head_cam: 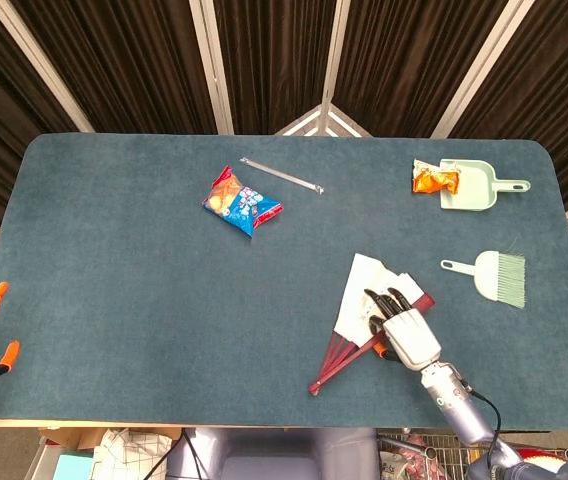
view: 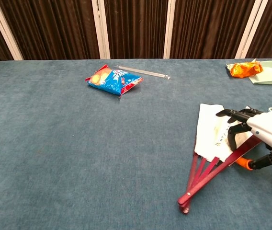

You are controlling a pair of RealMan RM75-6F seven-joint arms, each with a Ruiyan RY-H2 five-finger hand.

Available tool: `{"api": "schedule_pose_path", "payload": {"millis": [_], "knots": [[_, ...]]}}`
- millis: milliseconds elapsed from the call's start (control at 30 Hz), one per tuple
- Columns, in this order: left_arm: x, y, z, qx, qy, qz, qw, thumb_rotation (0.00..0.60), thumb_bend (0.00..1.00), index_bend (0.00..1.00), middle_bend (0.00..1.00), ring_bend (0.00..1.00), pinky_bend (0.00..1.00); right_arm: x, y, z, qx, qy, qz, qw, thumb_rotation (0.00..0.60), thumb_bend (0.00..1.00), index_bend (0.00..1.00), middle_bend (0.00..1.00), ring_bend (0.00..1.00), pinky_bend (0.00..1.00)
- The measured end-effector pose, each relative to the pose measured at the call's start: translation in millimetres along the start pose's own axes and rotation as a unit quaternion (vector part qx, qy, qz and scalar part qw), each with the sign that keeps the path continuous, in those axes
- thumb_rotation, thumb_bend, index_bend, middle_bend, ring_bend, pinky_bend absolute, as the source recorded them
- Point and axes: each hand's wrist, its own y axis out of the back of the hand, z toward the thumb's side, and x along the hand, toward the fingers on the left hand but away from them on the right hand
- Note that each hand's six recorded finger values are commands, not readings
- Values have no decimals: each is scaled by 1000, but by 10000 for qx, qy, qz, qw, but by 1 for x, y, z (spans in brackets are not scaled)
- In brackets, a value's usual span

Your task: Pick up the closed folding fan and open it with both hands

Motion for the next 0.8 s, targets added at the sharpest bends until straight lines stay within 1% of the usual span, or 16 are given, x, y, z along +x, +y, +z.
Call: {"api": "schedule_pose_path", "payload": {"millis": [200, 400, 500, 633, 800], "knots": [[0, 0, 0, -7, 0, 3, 10000, 600, 469, 24, 0, 0, 0, 0, 11, 1, -6, 60, -91, 9999, 600, 389, 650, 141, 215, 140], [0, 0, 0, -22, -9, -7, 10000, 600, 468, 24, 0, 0, 0, -4, 31, 3, -73, 152, -228, 9996, 600, 406, 663, 144, 217, 140], [0, 1, 0, -34, -18, -4, 10000, 600, 469, 24, 0, 0, 0, -9, 47, 5, -38, 211, -333, 9992, 600, 407, 664, 144, 220, 140], [-1, 1, 0, -59, -36, -9, 10000, 600, 468, 24, 0, 0, 0, -18, 73, 10, -29, 293, -457, 9985, 600, 407, 664, 144, 220, 140], [-1, 0, 3, -55, -94, -27, 9999, 600, 468, 24, 0, 0, 0, -33, 109, 19, 57, 396, -468, 9981, 600, 407, 664, 146, 220, 140]]}}
